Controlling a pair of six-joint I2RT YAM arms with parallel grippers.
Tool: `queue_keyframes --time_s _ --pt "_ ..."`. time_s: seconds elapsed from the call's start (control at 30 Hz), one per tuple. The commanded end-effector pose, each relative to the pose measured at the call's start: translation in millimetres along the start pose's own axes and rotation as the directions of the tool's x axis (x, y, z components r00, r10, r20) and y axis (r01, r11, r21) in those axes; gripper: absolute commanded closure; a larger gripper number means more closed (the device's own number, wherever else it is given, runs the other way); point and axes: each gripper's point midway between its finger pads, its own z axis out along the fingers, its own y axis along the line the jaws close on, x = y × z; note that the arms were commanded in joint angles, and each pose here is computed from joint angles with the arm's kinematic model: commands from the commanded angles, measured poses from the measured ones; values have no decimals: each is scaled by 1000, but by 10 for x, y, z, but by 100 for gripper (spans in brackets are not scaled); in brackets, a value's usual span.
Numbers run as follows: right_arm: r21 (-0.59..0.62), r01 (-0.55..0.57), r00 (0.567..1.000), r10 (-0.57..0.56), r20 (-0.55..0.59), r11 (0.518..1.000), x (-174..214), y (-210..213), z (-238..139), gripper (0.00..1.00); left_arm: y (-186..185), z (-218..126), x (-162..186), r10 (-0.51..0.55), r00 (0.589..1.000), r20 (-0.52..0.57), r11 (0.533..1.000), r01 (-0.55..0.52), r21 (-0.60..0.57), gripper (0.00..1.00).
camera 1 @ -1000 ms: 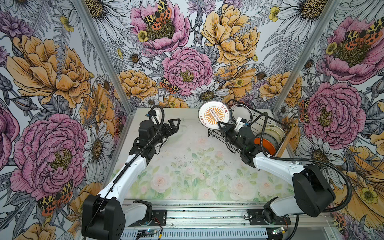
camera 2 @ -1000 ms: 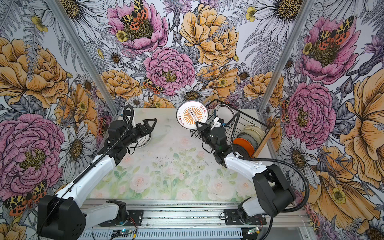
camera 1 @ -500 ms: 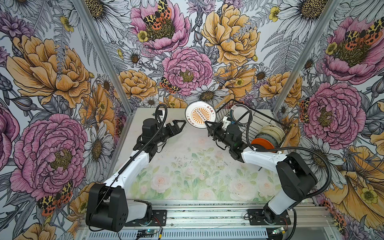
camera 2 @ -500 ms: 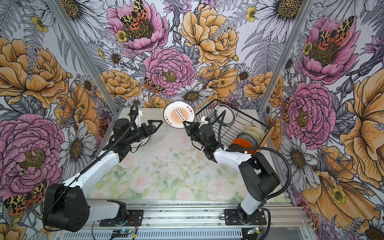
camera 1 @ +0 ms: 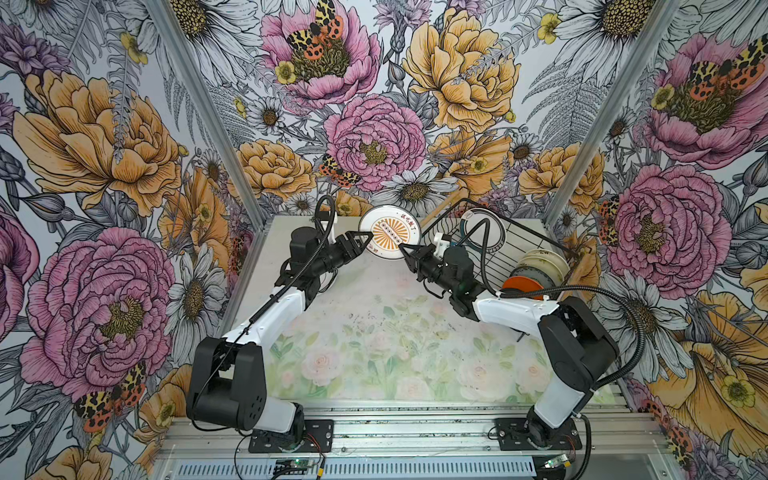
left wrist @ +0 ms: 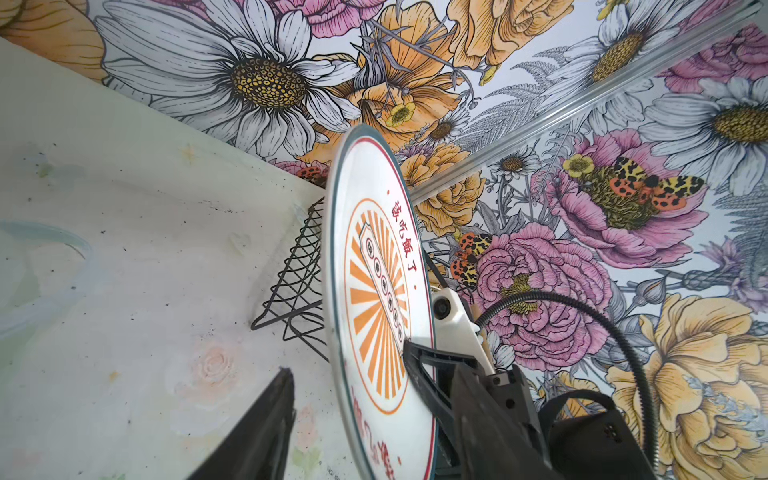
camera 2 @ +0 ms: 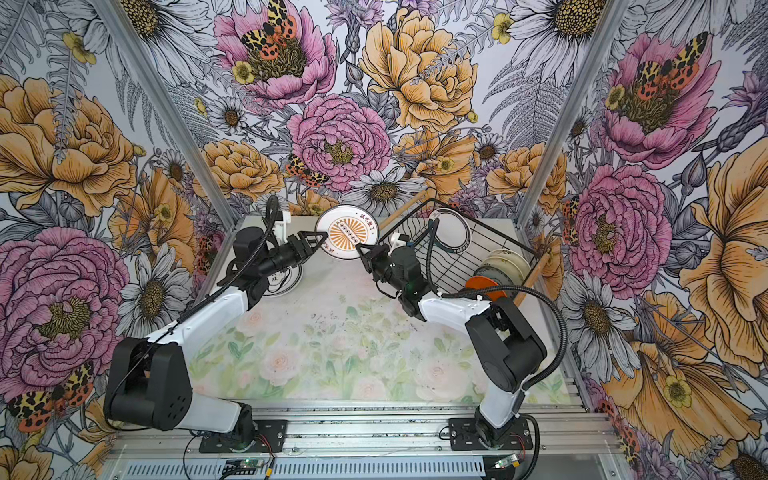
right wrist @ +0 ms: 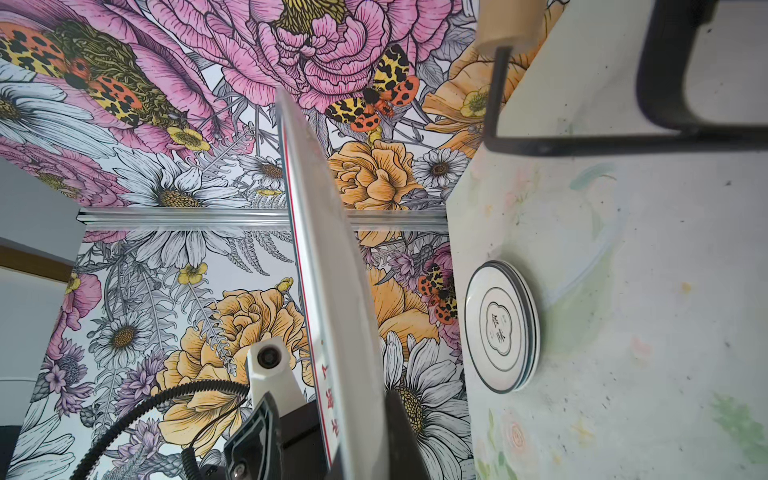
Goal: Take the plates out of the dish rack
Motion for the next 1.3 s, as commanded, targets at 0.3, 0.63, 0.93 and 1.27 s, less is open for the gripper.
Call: queue_keyframes --time_s 0.3,0.63,0.93,1.27 --pt "-105 118 993 -118 2 987 85 436 58 100 -109 14 -66 18 999 -27 999 -17 27 77" --pt "-105 159 987 -160 -9 982 116 476 92 100 -48 10 -31 7 998 -69 1000 -9 -30 98" --pt "-71 332 941 -335 -43 941 143 609 73 48 -82 -225 -153 22 998 -66 995 -29 -96 100" --pt "256 794 592 -798 -114 552 -212 752 -317 1 -176 -1243 -650 227 967 115 905 -165 -391 100"
